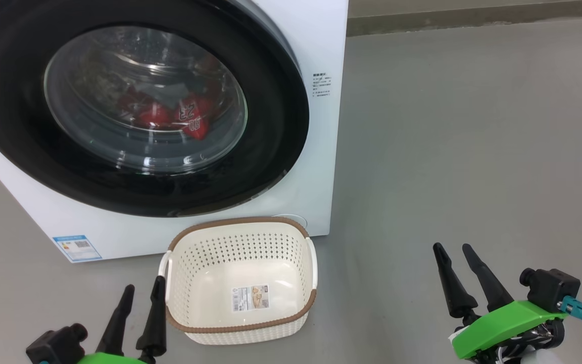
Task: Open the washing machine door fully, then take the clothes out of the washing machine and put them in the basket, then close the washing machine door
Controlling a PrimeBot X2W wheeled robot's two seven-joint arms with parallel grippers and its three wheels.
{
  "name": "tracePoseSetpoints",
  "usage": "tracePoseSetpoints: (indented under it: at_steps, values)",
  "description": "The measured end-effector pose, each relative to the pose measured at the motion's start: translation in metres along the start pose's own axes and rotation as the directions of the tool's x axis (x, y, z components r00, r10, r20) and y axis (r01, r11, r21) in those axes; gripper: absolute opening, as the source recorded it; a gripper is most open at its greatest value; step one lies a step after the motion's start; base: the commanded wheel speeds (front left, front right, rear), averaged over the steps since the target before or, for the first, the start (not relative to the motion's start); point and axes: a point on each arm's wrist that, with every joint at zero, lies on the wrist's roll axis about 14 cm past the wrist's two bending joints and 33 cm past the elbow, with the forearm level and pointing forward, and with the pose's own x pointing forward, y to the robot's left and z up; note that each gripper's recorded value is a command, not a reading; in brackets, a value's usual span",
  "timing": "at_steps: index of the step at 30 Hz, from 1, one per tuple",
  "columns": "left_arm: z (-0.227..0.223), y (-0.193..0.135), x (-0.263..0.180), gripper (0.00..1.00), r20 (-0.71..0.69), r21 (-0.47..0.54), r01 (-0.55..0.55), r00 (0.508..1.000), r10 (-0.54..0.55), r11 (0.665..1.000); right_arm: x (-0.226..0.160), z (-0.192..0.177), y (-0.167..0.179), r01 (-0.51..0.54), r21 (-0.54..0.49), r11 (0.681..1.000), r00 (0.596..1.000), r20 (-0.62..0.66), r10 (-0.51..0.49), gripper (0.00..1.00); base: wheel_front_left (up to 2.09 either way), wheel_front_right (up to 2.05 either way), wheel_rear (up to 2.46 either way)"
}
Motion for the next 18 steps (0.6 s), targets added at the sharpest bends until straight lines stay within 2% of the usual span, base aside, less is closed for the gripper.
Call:
tracePoseSetpoints:
  at_steps: [18]
  values:
    - [0.0078,-0.0075,0.0018,1.0,0.036,0.206,0.035,0.998,-0.044,0.978,0.0005,0.0082,0.0045,-0.025,-0.211,0.977,0.999,0.036,0.033,1.0,0.0,0.0,0.0]
